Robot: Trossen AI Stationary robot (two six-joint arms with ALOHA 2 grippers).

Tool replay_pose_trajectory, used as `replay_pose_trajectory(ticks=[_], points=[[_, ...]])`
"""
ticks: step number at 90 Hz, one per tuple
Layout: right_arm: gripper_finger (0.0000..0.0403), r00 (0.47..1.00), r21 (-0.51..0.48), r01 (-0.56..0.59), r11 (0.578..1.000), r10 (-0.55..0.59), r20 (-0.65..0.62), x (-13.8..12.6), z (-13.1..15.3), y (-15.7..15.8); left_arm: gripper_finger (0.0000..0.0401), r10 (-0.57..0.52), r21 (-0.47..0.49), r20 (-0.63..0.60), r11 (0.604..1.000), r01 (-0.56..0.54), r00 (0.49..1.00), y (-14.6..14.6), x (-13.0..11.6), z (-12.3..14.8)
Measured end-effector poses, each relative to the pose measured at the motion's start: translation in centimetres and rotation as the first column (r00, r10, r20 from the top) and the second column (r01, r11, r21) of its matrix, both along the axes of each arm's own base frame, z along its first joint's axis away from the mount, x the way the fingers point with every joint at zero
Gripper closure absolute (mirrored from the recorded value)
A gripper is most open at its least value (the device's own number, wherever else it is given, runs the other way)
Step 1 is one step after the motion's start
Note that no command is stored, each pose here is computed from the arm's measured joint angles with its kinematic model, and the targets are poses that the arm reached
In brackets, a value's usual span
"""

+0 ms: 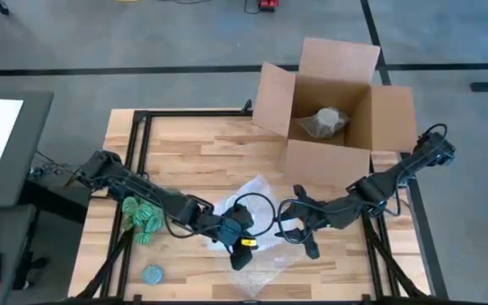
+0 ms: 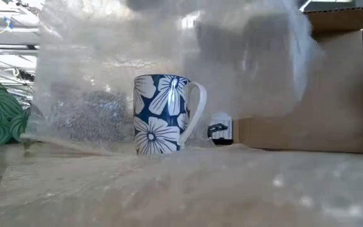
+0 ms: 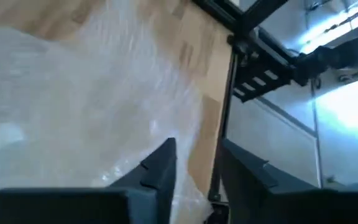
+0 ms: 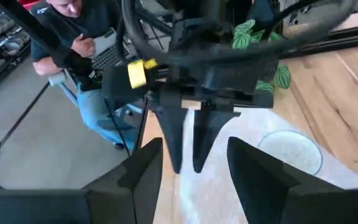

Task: Wrap mug
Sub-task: Wrap the blue mug with bubble wrap

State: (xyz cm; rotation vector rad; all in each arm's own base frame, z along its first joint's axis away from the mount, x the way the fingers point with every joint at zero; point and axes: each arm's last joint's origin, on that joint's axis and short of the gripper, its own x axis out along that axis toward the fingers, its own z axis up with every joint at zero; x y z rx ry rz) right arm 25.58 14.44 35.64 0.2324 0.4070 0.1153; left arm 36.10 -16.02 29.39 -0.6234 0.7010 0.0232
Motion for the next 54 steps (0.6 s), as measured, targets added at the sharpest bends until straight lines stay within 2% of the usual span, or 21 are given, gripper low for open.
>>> replay_pose_trajectory(ticks=[13,21,33,39,47,54], points=[[0.0236,0.999,0.015,0.027,1.000,-0.026,-0.019,0.2,-0.4,-0.5,0.0258,-0.056,-0.097,0.049,0.993,0.060,0.997,-0.3,0.1,0.9],[0.0237,0.995,0.078,0.078,0.994,-0.073,-0.073,0.6,-1.1,-1.4,0.0254,-0.100,-0.179,-0.005,0.979,0.097,0.995,-0.5,-0.3,1.0],[0.0237,0.972,0.140,0.106,0.985,-0.073,-0.223,2.2,-3.3,-2.3,0.0260,-0.079,-0.230,-0.088,0.971,0.057,0.993,-1.5,-1.6,1.0],[0.0237,0.954,0.142,0.113,0.983,-0.068,-0.291,3.6,-4.9,-2.6,0.0265,-0.071,-0.212,-0.134,0.976,0.041,0.988,-2.1,-2.3,0.6],[0.0237,0.923,0.159,0.118,0.980,-0.049,-0.381,5.4,-7.3,-3.0,0.0270,-0.053,-0.158,-0.239,0.987,0.015,0.970,-2.4,-3.0,-1.3],[0.0237,0.892,0.145,0.158,0.977,-0.078,-0.445,6.8,-9.5,-3.6,0.0274,0.036,-0.066,-0.364,0.996,-0.064,0.931,-2.0,-4.0,-3.4]])
